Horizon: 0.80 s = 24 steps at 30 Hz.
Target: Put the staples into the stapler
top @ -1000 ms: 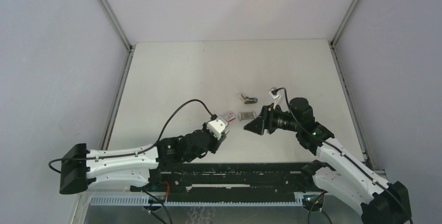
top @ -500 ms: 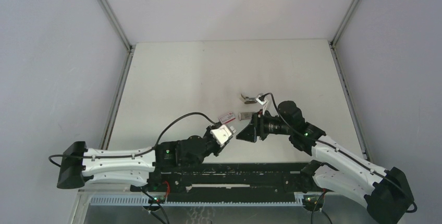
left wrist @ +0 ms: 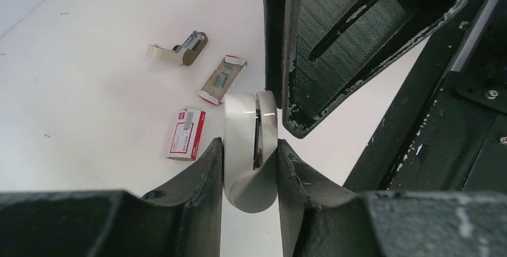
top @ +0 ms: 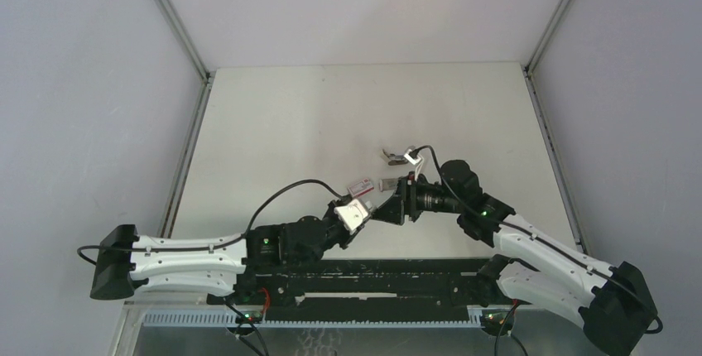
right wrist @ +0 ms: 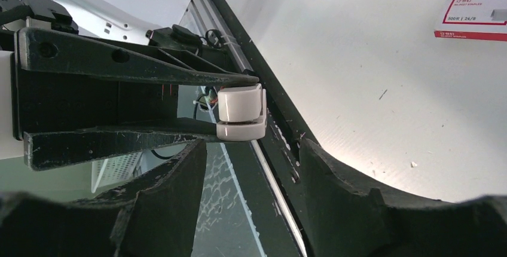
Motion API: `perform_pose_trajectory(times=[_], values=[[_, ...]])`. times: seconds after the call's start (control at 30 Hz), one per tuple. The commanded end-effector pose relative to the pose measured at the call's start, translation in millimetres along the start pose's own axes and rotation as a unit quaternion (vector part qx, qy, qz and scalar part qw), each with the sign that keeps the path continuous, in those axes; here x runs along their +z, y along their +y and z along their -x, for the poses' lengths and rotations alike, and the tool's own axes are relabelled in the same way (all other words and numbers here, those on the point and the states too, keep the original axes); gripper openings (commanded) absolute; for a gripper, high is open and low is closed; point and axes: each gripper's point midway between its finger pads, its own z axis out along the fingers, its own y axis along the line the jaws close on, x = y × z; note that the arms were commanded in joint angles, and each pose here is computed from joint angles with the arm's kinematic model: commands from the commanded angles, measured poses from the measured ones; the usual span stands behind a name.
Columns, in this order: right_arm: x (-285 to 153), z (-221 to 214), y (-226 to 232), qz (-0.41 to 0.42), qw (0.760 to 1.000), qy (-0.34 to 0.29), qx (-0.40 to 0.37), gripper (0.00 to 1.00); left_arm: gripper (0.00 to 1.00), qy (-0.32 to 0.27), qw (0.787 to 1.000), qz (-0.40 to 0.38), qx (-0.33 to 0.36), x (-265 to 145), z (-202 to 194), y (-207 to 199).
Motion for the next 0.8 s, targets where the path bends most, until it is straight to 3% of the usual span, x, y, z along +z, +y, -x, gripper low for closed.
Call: perform_pose_trajectory(times=[0.0,0.3,0.53,0.67,0.7,0.73,0.77], values=[[2.3,22.6,20.5,0.023,0.999,-0.027,-0.023,0.57,0.00,-0.062,0.998,-0.008,-0.027,-1.6,51.0,-2.8],[10.0,18.9,22.6,0.031,0.999,-0.015,-0.018,0.35,0.00,-0.070,0.997,-0.014,-0.032,-3.3,56.1,-6.0],[12.2,14.7,23.3,0.036,0.999,-0.004,-0.019,0.35,0.00,-0.072,0.997,-0.017,-0.032,-3.5,57.7,-7.0],[11.9,16.2,24.2,0.036,0.999,-0.009,-0.028,0.10,0.01,-0.073,0.997,-0.017,-0.033,-3.3,59.3,-7.1],[11.6,17.0,23.1,0.033,0.999,-0.012,-0.033,0.03,0.09,-0.071,0.997,-0.017,-0.033,-3.3,59.0,-7.4],[11.2,17.7,20.9,0.027,0.999,-0.015,-0.037,0.00,0.24,-0.069,0.997,-0.016,-0.037,-3.7,58.5,-6.9],[10.4,18.7,19.4,0.023,0.999,-0.018,-0.046,0.00,0.47,-0.069,0.997,-0.014,-0.042,-4.5,58.8,-5.9]])
